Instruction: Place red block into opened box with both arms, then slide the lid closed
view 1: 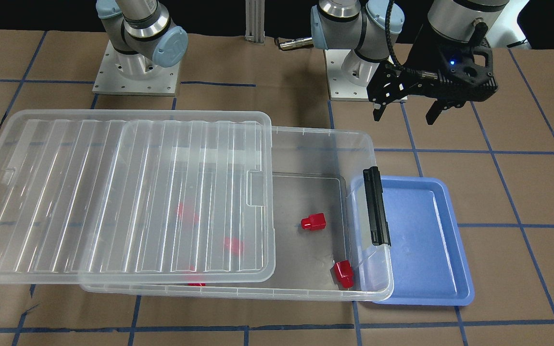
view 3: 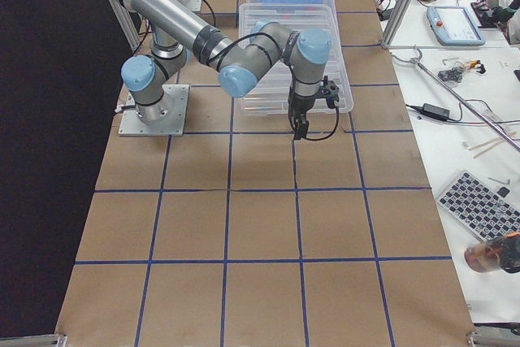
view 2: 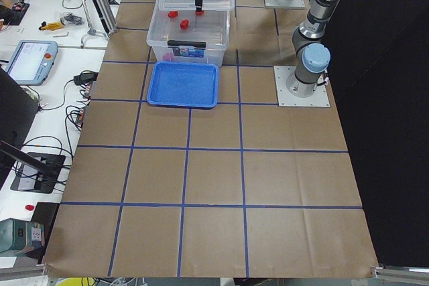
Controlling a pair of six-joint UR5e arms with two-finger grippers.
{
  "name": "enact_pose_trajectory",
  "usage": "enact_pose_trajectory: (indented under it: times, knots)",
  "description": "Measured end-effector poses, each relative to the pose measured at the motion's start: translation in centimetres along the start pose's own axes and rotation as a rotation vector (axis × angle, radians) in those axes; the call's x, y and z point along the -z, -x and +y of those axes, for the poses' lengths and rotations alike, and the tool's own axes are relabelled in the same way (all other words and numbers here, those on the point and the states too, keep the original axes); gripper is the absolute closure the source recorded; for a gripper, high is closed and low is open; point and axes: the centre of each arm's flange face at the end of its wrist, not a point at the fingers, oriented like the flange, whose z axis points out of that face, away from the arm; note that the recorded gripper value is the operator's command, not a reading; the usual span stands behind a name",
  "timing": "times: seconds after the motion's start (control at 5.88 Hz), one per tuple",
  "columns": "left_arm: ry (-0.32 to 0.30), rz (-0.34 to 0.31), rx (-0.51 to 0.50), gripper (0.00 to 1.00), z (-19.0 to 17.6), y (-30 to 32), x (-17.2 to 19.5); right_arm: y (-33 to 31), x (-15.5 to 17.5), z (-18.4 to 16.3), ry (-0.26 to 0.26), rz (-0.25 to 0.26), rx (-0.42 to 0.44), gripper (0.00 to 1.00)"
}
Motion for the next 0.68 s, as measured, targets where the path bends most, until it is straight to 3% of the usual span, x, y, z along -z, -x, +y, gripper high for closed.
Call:
enact_pose_trajectory:
  times: [0.68]
  knots:
    - [0.003, -0.001, 0.004, 0.01, -0.1, 0.4, -0.1, 2.2, -1.4, 1.9, 0.033, -0.053, -0.076, 0.00]
